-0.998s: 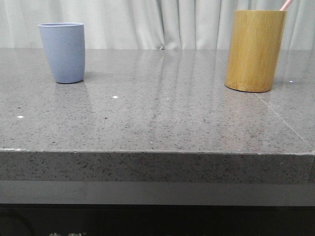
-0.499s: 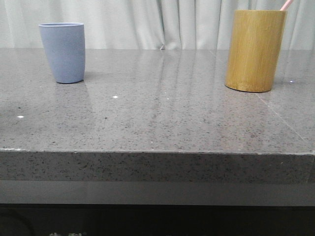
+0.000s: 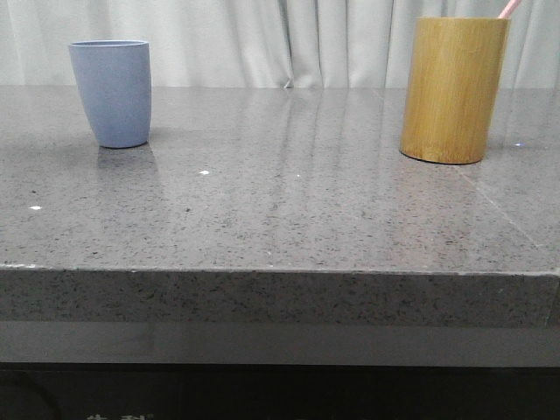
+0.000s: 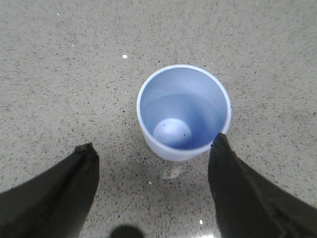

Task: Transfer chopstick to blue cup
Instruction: 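Lower the left gripper over the light blue cup and grasp its rim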

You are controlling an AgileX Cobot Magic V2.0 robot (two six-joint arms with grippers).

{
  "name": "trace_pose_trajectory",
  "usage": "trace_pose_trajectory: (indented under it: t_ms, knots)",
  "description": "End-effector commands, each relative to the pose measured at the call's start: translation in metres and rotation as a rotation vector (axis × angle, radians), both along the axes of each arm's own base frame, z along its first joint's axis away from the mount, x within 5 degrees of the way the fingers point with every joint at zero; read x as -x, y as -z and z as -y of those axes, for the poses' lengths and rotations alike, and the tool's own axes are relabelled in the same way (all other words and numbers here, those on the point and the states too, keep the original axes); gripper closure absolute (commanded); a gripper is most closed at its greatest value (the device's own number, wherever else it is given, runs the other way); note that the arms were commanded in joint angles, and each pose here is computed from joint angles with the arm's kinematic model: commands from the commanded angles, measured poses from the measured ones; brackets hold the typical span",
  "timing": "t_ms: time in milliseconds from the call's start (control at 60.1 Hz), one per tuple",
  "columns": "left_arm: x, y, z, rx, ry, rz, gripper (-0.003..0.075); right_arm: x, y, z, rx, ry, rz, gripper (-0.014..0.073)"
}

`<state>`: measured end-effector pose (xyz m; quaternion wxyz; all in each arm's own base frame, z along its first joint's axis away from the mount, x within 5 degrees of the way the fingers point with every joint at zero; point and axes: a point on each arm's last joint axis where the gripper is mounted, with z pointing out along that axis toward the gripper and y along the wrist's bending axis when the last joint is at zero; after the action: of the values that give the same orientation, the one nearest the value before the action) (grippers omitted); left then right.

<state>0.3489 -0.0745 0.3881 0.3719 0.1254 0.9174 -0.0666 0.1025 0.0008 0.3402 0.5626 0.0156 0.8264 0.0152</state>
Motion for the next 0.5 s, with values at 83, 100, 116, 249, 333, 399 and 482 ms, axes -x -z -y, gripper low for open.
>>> trace_pose_trajectory:
  t_ms: [83, 100, 116, 249, 333, 399, 482]
  knots:
    - [-0.027, -0.012, 0.008, 0.007, 0.011, 0.028, 0.0249, -0.003, -0.017, 0.001, 0.016, 0.004, 0.099, 0.0088]
    - [-0.03, -0.013, 0.009, 0.007, 0.011, 0.027, 0.0249, -0.003, -0.017, 0.001, 0.016, 0.004, 0.098, 0.0088]
    - [-0.033, -0.01, 0.009, 0.005, 0.012, 0.019, 0.0249, -0.003, -0.017, 0.001, 0.016, 0.004, 0.098, 0.0088]
    - [-0.048, -0.004, 0.012, -0.012, 0.014, -0.009, 0.0249, -0.003, -0.017, 0.001, 0.016, 0.004, 0.098, 0.0088]
    - [-0.055, 0.003, 0.011, -0.038, 0.011, -0.028, 0.0249, -0.003, -0.017, 0.001, 0.016, 0.004, 0.098, 0.0088]
    - [-0.059, 0.008, 0.011, -0.052, 0.009, -0.039, 0.0249, -0.003, -0.017, 0.001, 0.016, 0.004, 0.098, 0.0088]
    - [-0.063, 0.014, 0.012, -0.055, 0.009, -0.045, 0.0265, -0.003, -0.017, 0.001, 0.016, 0.004, 0.098, 0.0088]
